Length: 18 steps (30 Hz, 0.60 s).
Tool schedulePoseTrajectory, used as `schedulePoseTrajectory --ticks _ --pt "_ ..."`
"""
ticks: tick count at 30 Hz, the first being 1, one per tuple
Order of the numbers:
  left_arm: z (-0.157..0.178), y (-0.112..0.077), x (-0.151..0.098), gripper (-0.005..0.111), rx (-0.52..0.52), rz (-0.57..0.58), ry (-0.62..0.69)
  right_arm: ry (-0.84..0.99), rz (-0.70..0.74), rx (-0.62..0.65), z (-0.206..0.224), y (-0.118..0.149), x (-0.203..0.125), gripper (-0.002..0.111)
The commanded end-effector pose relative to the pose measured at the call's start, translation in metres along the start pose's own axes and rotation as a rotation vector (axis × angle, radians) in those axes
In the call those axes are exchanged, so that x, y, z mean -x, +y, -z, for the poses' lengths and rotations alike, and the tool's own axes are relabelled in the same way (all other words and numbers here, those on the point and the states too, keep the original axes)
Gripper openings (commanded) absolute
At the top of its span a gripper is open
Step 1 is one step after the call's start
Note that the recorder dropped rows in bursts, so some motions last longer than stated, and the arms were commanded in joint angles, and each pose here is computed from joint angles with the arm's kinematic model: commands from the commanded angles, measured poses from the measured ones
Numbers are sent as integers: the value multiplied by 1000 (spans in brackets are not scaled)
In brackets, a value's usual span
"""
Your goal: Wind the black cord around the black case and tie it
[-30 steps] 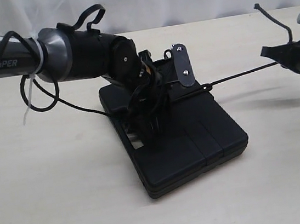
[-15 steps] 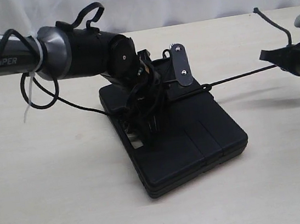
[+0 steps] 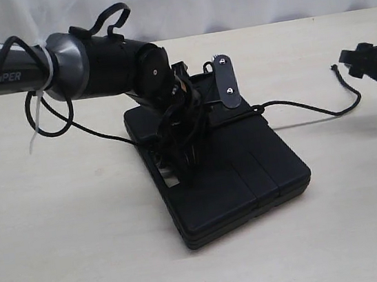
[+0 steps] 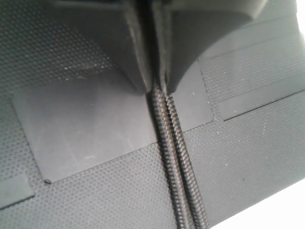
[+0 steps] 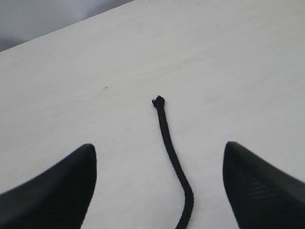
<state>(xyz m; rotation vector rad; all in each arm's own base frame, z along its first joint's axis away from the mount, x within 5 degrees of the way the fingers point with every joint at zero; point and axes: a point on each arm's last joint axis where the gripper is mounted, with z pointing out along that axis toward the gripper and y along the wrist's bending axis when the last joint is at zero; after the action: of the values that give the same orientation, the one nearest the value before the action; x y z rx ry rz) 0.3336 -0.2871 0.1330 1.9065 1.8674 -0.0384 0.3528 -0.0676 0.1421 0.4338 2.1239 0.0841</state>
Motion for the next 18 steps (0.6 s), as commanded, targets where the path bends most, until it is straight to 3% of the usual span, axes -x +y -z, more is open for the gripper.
schedulePoseTrajectory --ticks 1,5,9,10,11,13,18 --pt "-25 -20 -33 0 -174 -28 168 14 73 0 16 6 16 71" --pt "-18 -13 -27 2 -111 35 126 20 265 84 30 38 19 71" --pt "-6 -10 -21 27 -102 58 107 38 309 133 33 61 12 68" --pt "-1 -10 -20 40 -107 61 110 50 345 144 34 66 9 65" --pt "3 -10 -19 45 -114 61 113 63 374 146 34 68 8 63" --pt "12 -9 -17 51 -115 59 111 95 407 132 36 71 6 52" --pt "41 -1 -4 51 -64 113 20 161 460 40 63 80 24 7"
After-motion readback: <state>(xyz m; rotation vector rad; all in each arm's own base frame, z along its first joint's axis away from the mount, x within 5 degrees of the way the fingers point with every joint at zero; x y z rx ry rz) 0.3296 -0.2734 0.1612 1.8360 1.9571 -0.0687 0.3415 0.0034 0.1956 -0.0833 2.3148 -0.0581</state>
